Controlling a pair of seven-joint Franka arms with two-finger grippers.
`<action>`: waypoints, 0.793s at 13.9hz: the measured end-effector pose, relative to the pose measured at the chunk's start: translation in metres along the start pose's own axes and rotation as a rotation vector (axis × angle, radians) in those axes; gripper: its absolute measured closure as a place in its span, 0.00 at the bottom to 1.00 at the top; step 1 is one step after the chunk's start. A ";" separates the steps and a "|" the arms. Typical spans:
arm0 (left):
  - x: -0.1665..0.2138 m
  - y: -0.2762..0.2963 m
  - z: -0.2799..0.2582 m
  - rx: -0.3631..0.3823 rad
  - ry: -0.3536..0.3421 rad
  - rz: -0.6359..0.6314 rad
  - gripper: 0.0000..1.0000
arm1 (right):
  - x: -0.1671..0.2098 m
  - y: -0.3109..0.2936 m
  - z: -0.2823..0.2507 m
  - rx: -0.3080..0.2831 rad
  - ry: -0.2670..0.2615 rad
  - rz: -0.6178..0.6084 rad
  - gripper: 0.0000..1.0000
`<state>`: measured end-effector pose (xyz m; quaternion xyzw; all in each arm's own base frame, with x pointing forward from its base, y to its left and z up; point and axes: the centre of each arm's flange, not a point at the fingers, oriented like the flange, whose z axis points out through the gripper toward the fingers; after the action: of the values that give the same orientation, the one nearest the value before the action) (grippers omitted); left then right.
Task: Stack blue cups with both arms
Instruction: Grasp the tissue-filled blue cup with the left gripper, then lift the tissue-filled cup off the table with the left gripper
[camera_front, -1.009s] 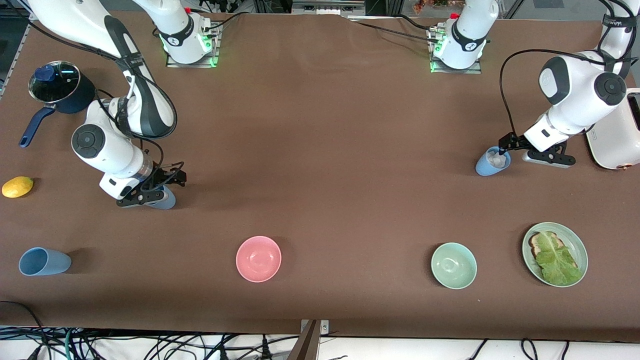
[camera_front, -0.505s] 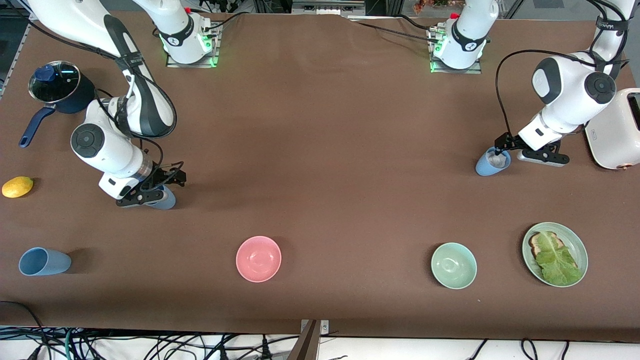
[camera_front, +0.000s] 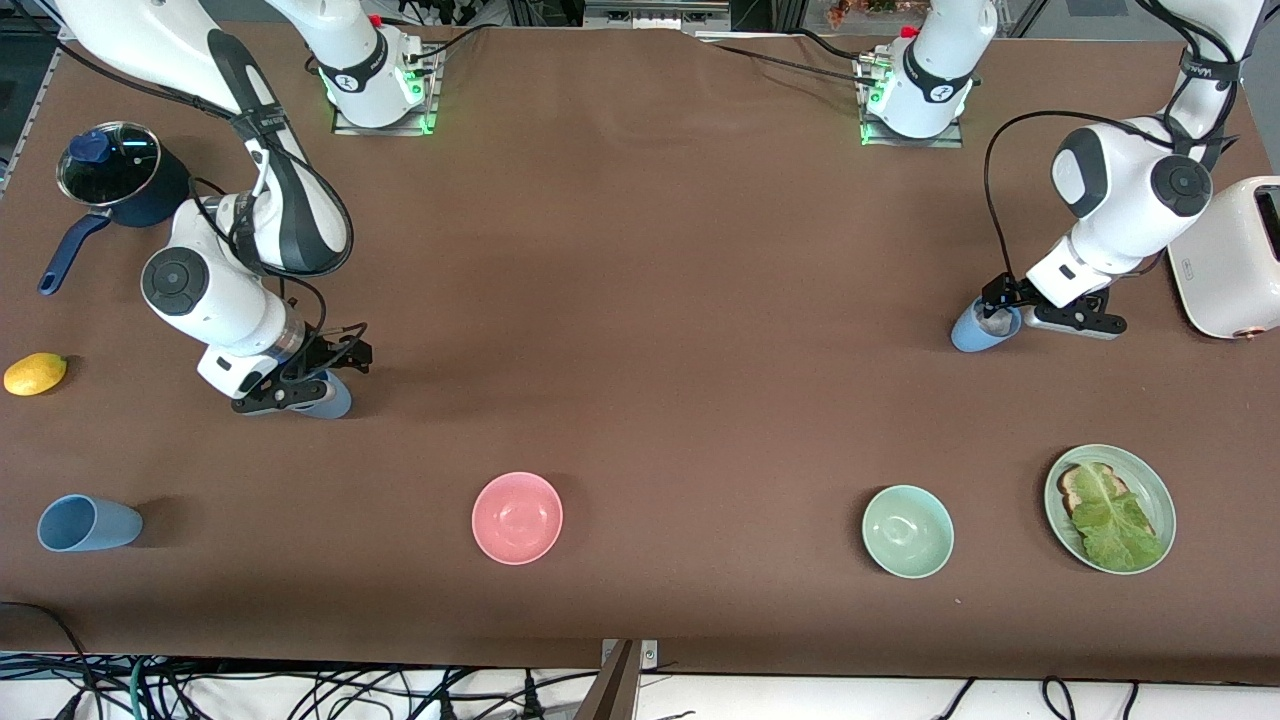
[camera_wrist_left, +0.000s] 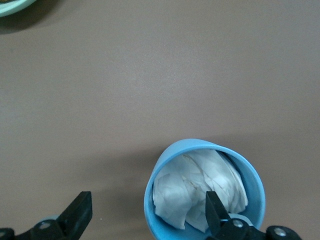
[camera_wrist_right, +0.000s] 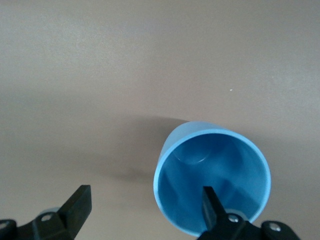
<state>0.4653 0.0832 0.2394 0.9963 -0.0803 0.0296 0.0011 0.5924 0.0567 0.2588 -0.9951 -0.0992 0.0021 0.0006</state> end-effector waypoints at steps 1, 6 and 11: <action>0.000 0.000 0.005 0.001 0.003 0.000 0.00 | 0.000 0.000 0.000 0.000 0.000 0.000 0.02; 0.001 0.005 0.014 -0.001 0.003 0.008 0.31 | 0.000 0.000 0.000 0.000 0.000 0.000 0.02; 0.001 0.005 0.014 -0.004 0.006 0.000 0.83 | 0.000 0.000 0.000 0.000 0.000 0.001 0.02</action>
<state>0.4666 0.0777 0.2256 0.9962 -0.0805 0.0322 0.0033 0.5924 0.0563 0.2589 -0.9951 -0.0989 0.0023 0.0005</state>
